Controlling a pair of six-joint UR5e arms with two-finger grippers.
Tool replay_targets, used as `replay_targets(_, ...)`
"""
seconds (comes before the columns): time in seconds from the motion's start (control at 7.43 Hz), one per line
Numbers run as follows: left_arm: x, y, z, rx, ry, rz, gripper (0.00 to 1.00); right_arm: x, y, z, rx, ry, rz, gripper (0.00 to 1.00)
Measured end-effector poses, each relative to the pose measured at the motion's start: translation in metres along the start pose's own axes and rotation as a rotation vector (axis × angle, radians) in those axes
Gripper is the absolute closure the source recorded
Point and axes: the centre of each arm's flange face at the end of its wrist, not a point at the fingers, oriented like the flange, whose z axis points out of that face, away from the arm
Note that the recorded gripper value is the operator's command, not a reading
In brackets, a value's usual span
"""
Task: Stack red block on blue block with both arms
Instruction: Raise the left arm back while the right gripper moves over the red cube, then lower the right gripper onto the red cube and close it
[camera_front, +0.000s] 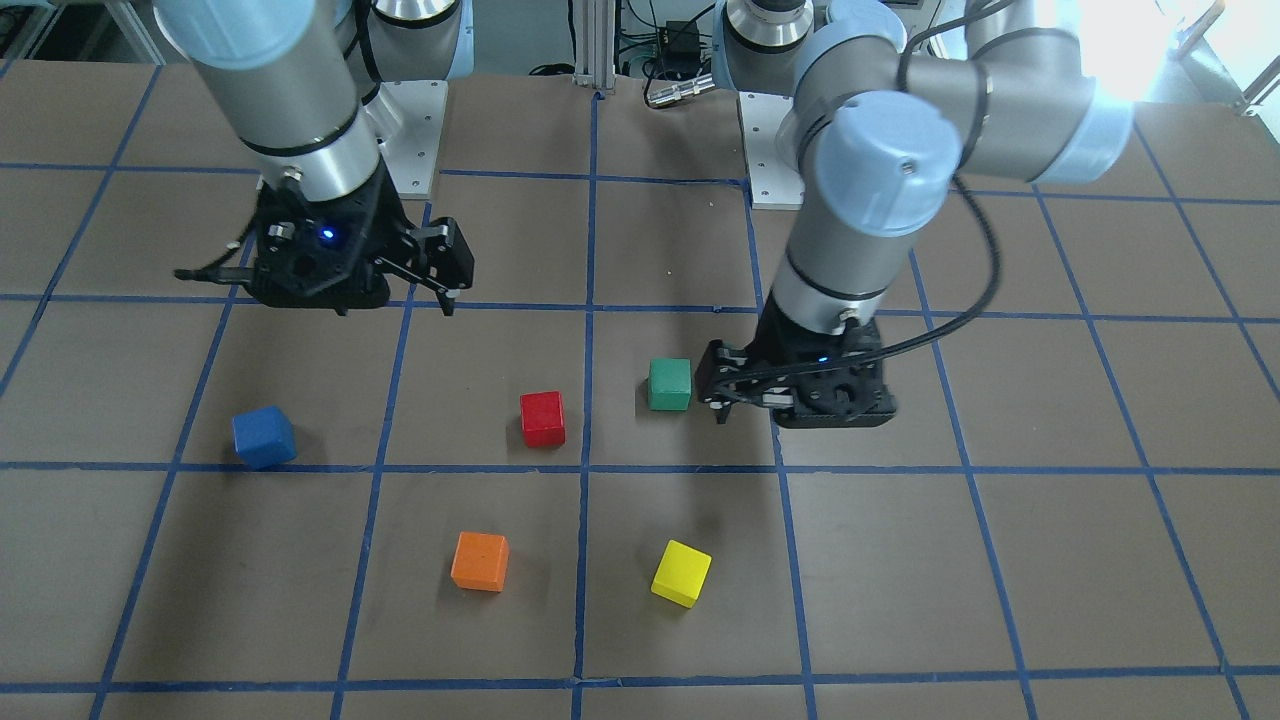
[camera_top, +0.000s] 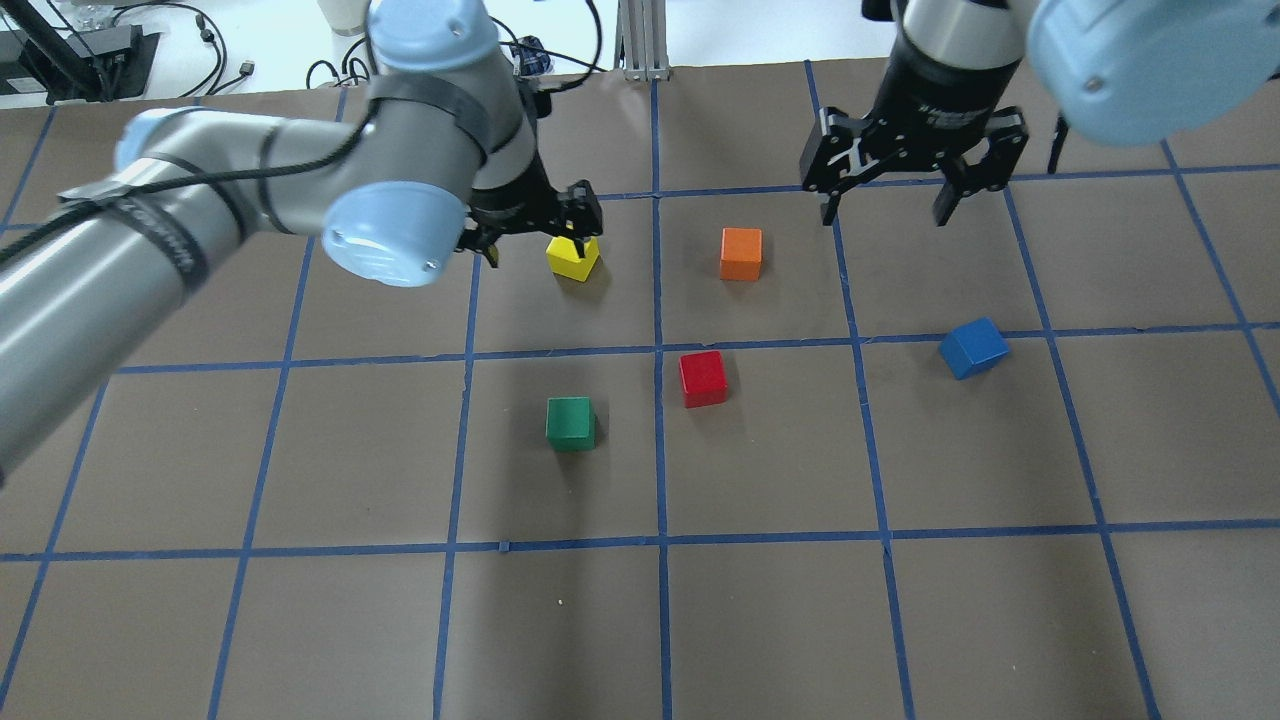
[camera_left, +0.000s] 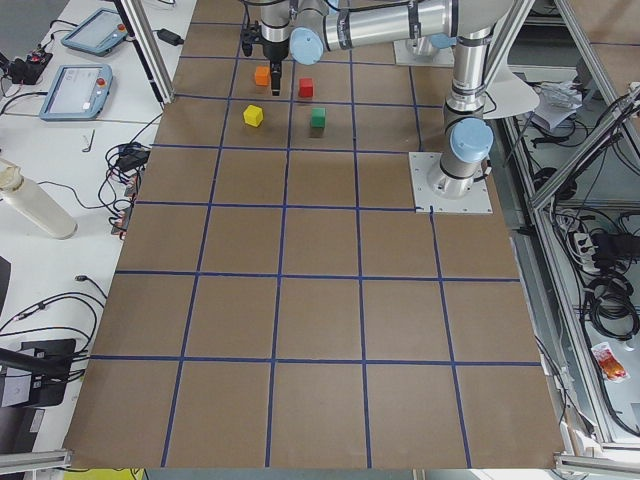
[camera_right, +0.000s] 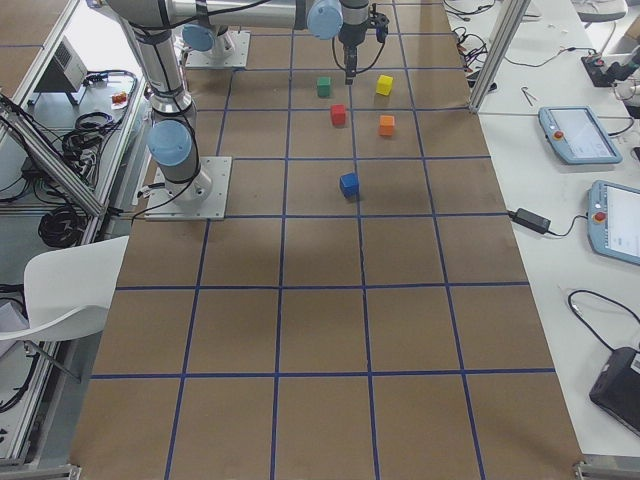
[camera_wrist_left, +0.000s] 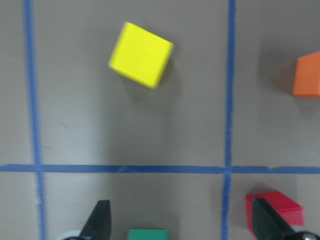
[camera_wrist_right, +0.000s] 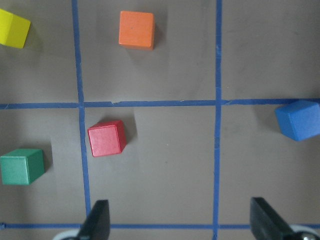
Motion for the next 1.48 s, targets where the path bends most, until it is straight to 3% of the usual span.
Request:
replay_targets(0.4, -0.072, 0.01, -0.072, -0.034, -0.008, 0.017, 0.0, -0.061, -0.009, 0.097, -0.013, -0.008, -0.072, 0.0)
replay_targets(0.67, -0.084, 0.017, -0.091, -0.029, -0.011, 0.02, 0.0, -0.076, -0.023, 0.159, -0.023, -0.001, -0.088, 0.0)
replay_targets(0.94, -0.086, 0.024, -0.097, -0.037, -0.012, 0.018, 0.0, -0.077, -0.026, 0.195, -0.03, 0.004, -0.09, 0.05)
replay_targets(1.08, -0.086, 0.025, -0.096, -0.041, -0.01, 0.018, 0.0, -0.077, -0.023, 0.205, -0.044, 0.005, -0.091, 0.17)
replay_targets(1.21, -0.086, 0.025, -0.094, -0.044, -0.007, 0.017, 0.0, -0.076, -0.018, 0.212, -0.059, 0.005, -0.091, 0.35)
replay_targets(1.35, -0.086, 0.025, -0.093, -0.046, -0.006, 0.017, 0.0, -0.075, -0.014, 0.216, -0.07, 0.006, -0.09, 0.64)
replay_targets(1.48, -0.086, 0.026, -0.091, -0.051, -0.006, 0.017, 0.0, -0.074, -0.013, 0.219, -0.077, 0.011, -0.089, 0.86)
